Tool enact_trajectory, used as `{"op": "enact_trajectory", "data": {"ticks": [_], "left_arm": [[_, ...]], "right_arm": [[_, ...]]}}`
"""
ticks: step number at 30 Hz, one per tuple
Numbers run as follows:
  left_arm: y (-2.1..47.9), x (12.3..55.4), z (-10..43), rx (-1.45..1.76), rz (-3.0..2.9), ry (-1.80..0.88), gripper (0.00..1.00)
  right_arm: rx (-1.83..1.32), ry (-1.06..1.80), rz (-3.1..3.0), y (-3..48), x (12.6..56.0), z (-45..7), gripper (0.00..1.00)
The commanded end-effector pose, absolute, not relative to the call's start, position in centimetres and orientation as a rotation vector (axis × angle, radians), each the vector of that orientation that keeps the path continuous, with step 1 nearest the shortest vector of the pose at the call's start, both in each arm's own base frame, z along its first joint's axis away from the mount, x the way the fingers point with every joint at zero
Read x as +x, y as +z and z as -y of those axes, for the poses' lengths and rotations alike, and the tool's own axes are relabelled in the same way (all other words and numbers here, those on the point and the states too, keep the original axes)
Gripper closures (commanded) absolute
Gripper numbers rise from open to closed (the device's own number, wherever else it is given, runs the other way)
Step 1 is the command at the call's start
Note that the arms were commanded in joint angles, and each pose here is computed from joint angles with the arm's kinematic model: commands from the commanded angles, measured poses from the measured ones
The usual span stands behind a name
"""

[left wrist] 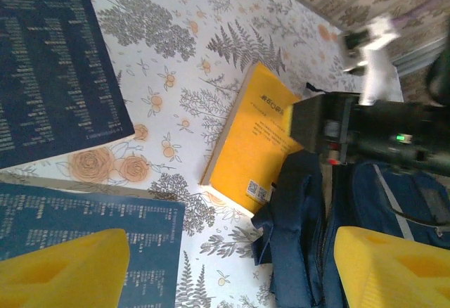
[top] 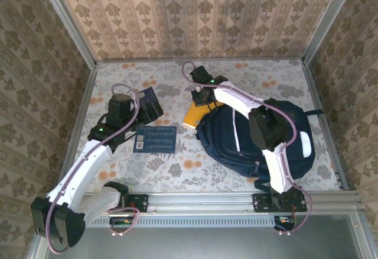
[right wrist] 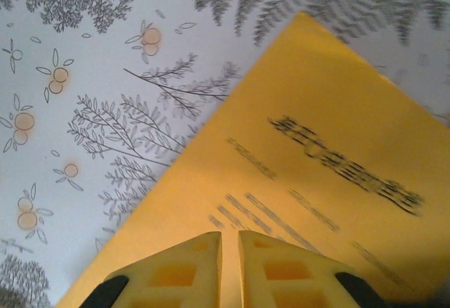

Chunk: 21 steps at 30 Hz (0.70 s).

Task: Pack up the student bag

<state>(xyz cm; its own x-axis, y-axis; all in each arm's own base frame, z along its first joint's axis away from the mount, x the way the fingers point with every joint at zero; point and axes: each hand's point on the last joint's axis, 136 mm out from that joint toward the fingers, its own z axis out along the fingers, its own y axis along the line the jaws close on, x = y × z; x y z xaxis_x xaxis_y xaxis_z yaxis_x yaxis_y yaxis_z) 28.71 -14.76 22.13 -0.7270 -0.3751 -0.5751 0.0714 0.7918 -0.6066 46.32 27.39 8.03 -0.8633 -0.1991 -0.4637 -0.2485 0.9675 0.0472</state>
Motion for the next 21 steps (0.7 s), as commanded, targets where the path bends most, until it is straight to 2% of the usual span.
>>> {"op": "enact_trajectory", "data": {"ticks": [1,10,16,21], "left_arm": [[21.7,27.6,13.8,-0.261,-2.284,-0.813,0.22],[20.7,27.4,12.5,-0.343,-2.315,-0.834,0.23],[20.1,27.7,11.9,-0.379,-2.324,-0.820,0.23],[18.8,27.7,11.0,-0.443,-2.369,-0.783,0.23]], "right_arm": [[-0.424,-0.002,-2.754,5.5,44.9,-27.2,0.82],[-0.600,-0.089,-2.896,-0.2,41.4,-28.2,0.83],[-0.684,0.071,-2.919,-1.0,38.2,-31.8,0.91],[-0.638,0.279,-2.926,-1.1,36.0,-35.0,0.93]]}}
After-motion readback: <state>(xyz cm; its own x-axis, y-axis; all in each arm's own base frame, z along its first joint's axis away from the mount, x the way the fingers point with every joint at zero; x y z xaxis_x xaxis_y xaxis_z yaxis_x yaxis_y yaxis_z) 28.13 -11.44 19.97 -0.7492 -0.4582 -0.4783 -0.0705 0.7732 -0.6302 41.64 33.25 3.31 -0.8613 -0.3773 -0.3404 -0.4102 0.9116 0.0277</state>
